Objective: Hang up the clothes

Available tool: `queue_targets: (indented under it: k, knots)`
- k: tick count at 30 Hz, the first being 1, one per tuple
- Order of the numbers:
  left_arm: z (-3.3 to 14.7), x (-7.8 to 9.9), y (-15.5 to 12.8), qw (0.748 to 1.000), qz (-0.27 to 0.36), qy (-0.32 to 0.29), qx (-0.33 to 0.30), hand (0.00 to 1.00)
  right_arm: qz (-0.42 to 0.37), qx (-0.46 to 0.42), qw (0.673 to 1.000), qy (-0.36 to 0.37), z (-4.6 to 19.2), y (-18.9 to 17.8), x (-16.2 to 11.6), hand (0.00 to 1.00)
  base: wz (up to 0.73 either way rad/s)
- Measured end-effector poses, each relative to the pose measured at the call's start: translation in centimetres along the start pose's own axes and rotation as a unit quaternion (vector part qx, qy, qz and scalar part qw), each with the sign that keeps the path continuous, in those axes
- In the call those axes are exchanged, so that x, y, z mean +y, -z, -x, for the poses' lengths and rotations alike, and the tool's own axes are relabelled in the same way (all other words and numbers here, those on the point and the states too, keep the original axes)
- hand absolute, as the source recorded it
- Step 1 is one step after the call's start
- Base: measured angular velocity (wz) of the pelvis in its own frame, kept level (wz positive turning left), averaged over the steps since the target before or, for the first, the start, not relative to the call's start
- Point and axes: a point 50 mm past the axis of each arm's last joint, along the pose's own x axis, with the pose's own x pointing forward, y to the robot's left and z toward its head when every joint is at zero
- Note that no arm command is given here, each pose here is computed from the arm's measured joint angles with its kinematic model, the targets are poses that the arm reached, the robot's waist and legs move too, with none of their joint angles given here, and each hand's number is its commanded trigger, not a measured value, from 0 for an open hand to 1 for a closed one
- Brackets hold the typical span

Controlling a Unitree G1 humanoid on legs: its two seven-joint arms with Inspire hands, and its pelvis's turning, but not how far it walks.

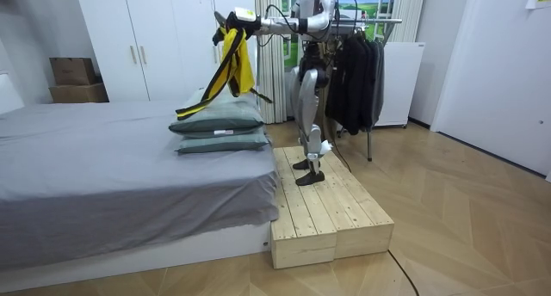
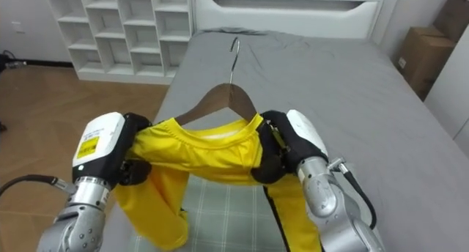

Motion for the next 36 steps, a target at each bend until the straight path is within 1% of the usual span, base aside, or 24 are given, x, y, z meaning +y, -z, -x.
queue_targets:
  k: [5,14,20,32,33,34,35,36]
  knots:
    - [0.02,-0.25,-0.24,1.000,0.029,0.002,0.006,1.00,-0.001,0.008,1.000,0.022,0.01,0.32,-0.16,1.00,0.00]
    - [-0.24,-0.11,-0.52,0.999,0.033,-0.002,0.002,1.00,0.025,0.023,0.999,0.023,0.07,0.96,-0.13,1.00,0.00]
    - [-0.56,0.35,-0.40,0.999,0.040,-0.006,0.002,1.00,0.027,0.014,0.999,0.020,0.07,0.83,-0.18,1.00,0.00]
    - [-0.57,0.35,-0.40,0.999,0.041,-0.006,0.002,1.00,0.027,0.014,0.999,0.020,0.08,0.86,-0.20,1.00,0.00]
    - [-0.57,0.35,-0.40,0.999,0.041,-0.006,0.002,0.57,0.027,0.014,0.999,0.020,0.08,0.86,-0.20,1.00,0.00]
    - [-0.57,0.35,-0.40,0.999,0.041,-0.006,0.002,0.39,0.027,0.014,0.999,0.020,0.08,0.85,-0.20,1.00,0.00]
    - [-0.57,0.35,-0.40,0.999,0.041,-0.006,0.002,0.00,0.027,0.014,0.999,0.020,0.08,0.85,-0.20,1.00,-0.03]
    - [-0.57,0.35,-0.39,0.999,0.041,-0.006,0.002,0.00,0.027,0.013,0.999,0.020,0.08,0.85,-0.20,1.00,-0.03]
